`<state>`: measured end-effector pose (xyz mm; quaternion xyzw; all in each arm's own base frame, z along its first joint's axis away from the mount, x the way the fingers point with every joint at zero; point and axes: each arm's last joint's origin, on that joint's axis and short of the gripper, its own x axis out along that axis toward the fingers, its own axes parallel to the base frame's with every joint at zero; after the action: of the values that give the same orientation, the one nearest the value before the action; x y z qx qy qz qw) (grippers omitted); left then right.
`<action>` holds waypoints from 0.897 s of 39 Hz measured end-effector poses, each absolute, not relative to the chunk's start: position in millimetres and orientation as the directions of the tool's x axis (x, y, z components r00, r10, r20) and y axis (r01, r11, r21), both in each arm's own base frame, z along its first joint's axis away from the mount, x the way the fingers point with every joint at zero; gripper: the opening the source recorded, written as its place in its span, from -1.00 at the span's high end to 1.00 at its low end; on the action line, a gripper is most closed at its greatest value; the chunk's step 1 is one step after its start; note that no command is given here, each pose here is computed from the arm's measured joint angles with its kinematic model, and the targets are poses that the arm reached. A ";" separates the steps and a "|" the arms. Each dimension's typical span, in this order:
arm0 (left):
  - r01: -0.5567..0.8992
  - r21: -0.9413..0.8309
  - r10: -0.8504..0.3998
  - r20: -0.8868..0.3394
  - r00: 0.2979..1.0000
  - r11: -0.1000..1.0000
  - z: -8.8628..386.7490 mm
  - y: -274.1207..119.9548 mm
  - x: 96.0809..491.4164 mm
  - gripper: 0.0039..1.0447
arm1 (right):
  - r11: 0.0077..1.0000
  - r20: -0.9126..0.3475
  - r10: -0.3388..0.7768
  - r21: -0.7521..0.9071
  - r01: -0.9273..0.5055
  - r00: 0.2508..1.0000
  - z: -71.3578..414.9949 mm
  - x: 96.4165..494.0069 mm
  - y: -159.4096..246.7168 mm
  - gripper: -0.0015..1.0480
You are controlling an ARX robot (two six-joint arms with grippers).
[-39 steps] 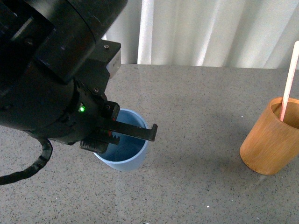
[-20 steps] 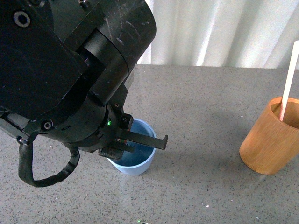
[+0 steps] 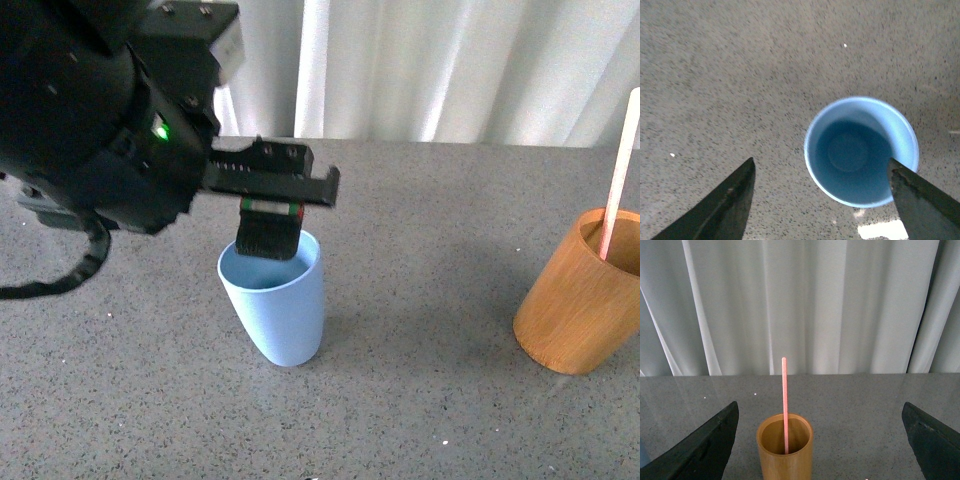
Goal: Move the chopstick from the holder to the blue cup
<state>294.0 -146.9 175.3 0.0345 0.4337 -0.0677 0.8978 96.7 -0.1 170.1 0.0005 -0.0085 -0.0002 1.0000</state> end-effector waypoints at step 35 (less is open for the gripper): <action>-0.027 -0.023 0.025 -0.088 0.996 0.999 240.7 -39.7 206.1 -0.56 | 1.000 0.017 0.000 0.001 0.000 1.000 170.1 96.7 -0.1 -0.81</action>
<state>206.1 -39.7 240.7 -0.0119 0.0439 0.0132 0.9989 96.7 -0.1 170.1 0.0005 -0.0085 0.0000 1.0000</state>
